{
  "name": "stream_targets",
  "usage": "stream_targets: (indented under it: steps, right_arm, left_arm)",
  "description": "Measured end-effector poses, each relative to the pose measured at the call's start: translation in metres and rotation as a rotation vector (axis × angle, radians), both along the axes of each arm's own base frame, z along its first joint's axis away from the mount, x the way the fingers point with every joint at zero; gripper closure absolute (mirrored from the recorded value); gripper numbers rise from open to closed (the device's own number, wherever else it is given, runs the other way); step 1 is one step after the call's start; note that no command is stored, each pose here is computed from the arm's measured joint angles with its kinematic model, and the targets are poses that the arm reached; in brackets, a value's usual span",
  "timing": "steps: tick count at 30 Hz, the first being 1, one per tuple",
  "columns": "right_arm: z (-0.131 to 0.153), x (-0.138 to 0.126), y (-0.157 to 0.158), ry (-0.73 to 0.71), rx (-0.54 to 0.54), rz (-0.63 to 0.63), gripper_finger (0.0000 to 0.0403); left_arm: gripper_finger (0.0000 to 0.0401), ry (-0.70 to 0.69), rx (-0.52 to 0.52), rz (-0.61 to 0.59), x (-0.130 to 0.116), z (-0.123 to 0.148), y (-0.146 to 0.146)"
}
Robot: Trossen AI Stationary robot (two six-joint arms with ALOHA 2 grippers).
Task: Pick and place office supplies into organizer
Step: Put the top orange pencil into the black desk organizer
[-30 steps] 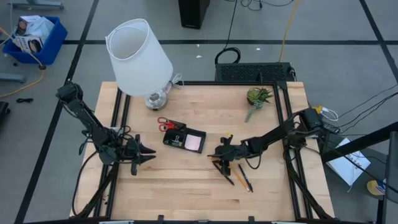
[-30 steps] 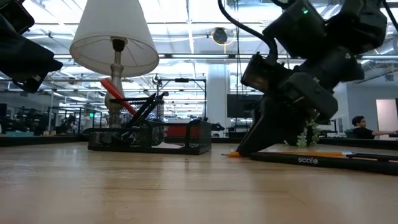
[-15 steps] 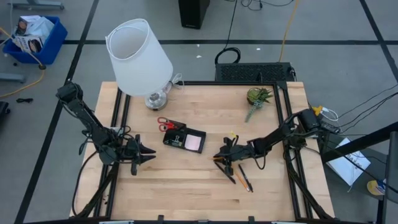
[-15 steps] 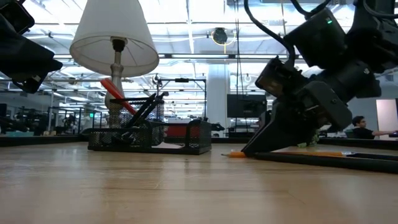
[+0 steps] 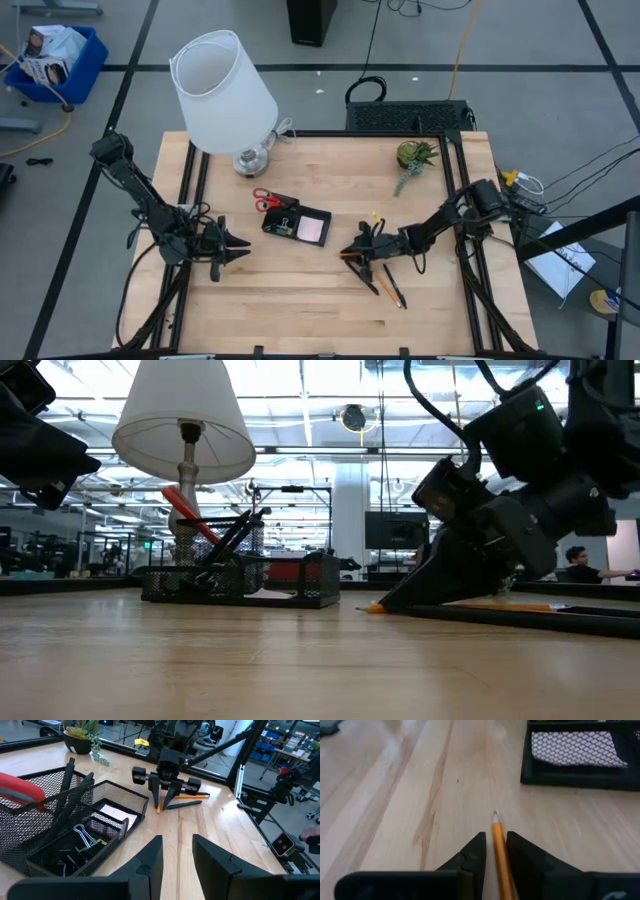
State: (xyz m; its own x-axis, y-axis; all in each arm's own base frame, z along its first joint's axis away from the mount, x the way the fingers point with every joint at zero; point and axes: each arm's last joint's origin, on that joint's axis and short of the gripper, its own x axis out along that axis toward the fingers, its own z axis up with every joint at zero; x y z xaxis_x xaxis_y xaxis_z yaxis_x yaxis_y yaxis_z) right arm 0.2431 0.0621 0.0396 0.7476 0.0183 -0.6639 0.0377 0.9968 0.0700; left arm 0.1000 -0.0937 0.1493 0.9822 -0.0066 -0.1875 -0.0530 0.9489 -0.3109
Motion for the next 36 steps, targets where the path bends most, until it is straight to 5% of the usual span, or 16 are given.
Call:
stream_targets:
  steps: [13, 30, 36]
  right_arm:
    - [-0.019, 0.003, 0.001, -0.087, 0.035, -0.021, 0.0332]
    - [-0.014, 0.002, 0.003, -0.045, 0.063, -0.037, 0.039]
    - [-0.003, 0.008, -0.001, -0.151, 0.034, -0.001, 0.0389]
  left_arm:
    - [0.0293, 0.0, -0.001, 0.0, 0.0, 0.0, 0.0]
    - [0.0293, -0.001, -0.001, 0.0, 0.0, 0.0, 0.0]
    - [0.0293, -0.001, -0.001, 0.003, 0.0, 0.0, 0.0]
